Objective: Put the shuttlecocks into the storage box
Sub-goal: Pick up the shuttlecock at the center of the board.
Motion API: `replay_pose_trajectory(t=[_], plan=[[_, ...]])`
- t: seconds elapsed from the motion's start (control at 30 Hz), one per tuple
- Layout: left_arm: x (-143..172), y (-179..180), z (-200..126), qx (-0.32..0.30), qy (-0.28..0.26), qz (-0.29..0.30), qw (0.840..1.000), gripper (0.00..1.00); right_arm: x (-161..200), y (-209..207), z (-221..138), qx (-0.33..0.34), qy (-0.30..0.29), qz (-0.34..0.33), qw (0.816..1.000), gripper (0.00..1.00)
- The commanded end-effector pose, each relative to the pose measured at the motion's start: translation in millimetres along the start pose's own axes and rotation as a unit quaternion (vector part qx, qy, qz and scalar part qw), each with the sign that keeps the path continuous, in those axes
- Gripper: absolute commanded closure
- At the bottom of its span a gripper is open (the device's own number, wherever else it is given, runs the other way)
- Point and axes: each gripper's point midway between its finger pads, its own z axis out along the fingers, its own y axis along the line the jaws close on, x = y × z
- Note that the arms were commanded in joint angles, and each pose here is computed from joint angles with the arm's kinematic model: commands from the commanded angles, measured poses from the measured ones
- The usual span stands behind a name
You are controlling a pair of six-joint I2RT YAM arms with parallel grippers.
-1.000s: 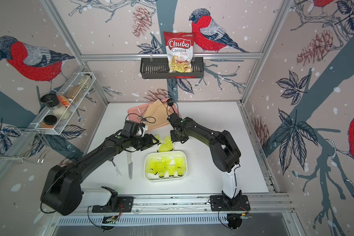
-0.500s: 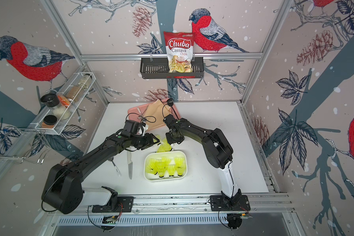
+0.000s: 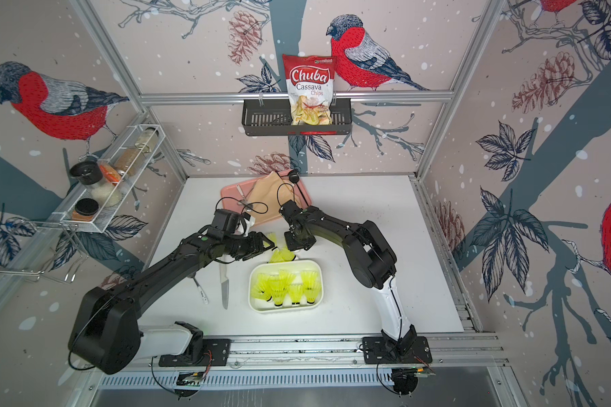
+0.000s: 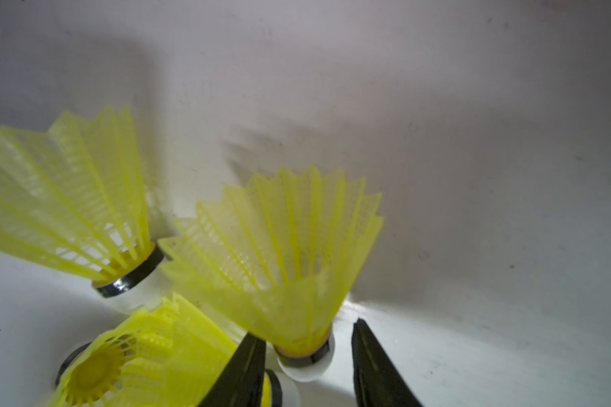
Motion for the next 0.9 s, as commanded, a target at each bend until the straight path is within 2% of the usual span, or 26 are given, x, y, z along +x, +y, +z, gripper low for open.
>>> replay_pose_trajectory(t=[0.0,0.33,0.5,0.67,0.87], plan=[[-3,-5,-2,0.013,-0.005,0.009,1.0,0.39,-2,-12,2,0.027,0.001,0.011,1.0,0.61],[1,-4,-3,0.016,-0.006,0.005,1.0,0.39,-5,-19,8,0.035,-0.003,0.029,0.999,0.64],[2,-4,-4,0.016,-0.007,0.005,1.0,0.39,-7,-21,3,0.042,-0.011,0.037,0.998,0.72],[2,-5,-10,0.014,-0.014,0.003,1.0,0.39,-10,-18,-21,0.046,-0.039,0.041,0.997,0.74],[2,-12,-40,0.001,-0.05,0.008,0.999,0.39,-10,4,-70,0.04,-0.08,0.037,0.995,0.74]])
